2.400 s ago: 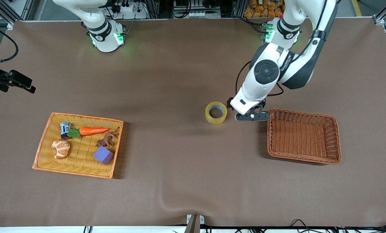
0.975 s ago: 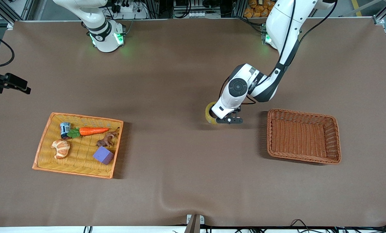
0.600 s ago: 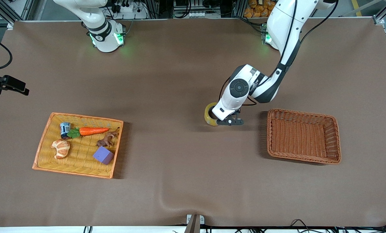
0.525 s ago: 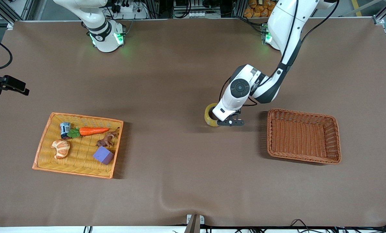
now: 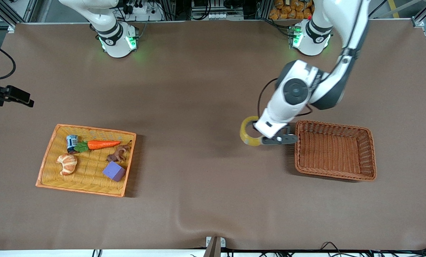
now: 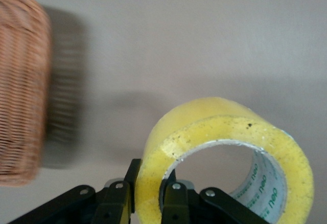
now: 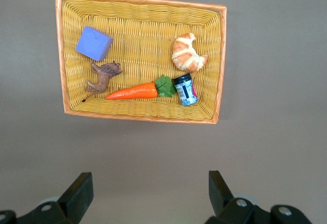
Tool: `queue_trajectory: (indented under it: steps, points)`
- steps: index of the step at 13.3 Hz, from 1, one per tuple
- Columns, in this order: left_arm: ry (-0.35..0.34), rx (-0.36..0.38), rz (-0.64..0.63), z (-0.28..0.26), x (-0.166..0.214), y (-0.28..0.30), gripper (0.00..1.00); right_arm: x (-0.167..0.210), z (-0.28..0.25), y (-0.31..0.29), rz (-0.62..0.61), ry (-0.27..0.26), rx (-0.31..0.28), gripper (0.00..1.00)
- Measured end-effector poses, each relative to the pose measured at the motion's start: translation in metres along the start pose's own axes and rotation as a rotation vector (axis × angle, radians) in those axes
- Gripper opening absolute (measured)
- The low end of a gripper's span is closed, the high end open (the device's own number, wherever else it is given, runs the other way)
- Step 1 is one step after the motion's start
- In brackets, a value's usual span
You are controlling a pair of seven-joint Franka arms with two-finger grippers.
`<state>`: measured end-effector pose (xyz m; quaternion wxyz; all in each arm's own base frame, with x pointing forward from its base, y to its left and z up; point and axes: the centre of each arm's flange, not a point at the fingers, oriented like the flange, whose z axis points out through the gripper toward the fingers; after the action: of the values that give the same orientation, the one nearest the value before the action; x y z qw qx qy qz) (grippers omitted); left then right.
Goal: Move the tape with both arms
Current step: 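Lift the tape roll with the left gripper and carry it over the basket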
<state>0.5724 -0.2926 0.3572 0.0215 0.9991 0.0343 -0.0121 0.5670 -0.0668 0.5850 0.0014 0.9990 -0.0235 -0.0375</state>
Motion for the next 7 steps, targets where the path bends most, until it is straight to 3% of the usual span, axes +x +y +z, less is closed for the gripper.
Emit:
queue_trajectory:
  steps: [3,7]
  points:
    - [0.016,-0.003,0.012,-0.019,0.027,-0.053,0.22,0.002,0.002,0.0,-0.001,-0.001,0.002,1.0]
    - [0.001,0.002,0.175,-0.017,0.068,-0.177,0.22,0.004,0.0,0.0,0.001,0.014,0.002,1.0]
